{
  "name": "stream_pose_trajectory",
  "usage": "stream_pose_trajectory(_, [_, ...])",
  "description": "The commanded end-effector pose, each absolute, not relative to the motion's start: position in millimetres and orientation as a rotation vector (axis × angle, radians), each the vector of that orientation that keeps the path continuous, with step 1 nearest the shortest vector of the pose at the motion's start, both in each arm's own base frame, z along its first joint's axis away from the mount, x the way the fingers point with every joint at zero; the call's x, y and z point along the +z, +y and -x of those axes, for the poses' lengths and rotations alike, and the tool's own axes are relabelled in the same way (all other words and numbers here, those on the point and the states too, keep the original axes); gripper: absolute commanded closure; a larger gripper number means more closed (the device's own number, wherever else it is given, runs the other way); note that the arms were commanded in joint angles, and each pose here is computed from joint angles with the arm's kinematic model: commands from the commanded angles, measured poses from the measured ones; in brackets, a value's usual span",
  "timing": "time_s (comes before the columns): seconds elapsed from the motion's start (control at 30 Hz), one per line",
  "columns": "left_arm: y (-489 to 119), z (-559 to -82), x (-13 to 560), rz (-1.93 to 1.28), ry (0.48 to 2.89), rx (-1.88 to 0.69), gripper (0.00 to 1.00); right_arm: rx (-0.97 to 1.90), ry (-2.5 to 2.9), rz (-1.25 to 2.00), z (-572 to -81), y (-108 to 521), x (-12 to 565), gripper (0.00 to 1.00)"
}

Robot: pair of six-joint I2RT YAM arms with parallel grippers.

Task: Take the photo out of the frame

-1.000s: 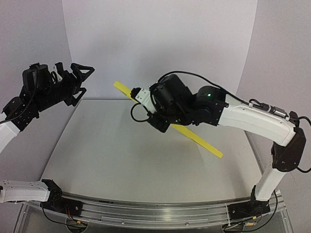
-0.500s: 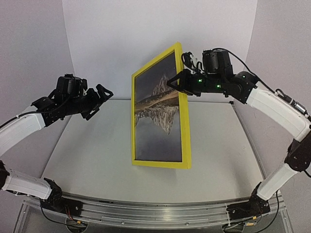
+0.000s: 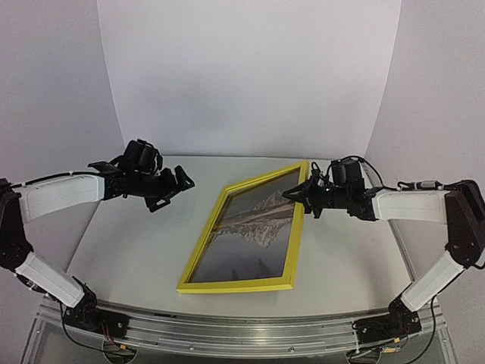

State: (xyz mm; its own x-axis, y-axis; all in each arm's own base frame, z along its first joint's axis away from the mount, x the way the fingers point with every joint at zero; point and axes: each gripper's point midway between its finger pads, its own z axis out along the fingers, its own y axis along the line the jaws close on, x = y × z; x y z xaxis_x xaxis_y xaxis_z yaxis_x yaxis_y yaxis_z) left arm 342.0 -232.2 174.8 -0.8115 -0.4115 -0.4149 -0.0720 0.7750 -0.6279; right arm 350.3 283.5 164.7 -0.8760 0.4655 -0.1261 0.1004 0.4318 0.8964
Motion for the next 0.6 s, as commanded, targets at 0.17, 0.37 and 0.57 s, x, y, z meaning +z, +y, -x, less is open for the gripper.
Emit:
stream_pose_trajectory(0.17, [-266.3, -343.8, 82.1, 0.095, 2.646, -0.849, 0.01, 1.600, 2.361, -0.366, -366.1, 270.7, 114.7, 0.90])
stream_pose_trajectory(0.37, [-278.9, -350.0, 53.0, 0.005, 2.687, -0.839, 0.05, 1.518, 2.391, -0.456, -378.5, 243.6, 81.9, 0.73])
stream_pose_trajectory(0.57, [-289.2, -350.9, 30.7, -0.039, 2.738, -0.781, 0.08, 1.344, 2.481, -0.552, -375.0, 216.4, 61.1, 0.50])
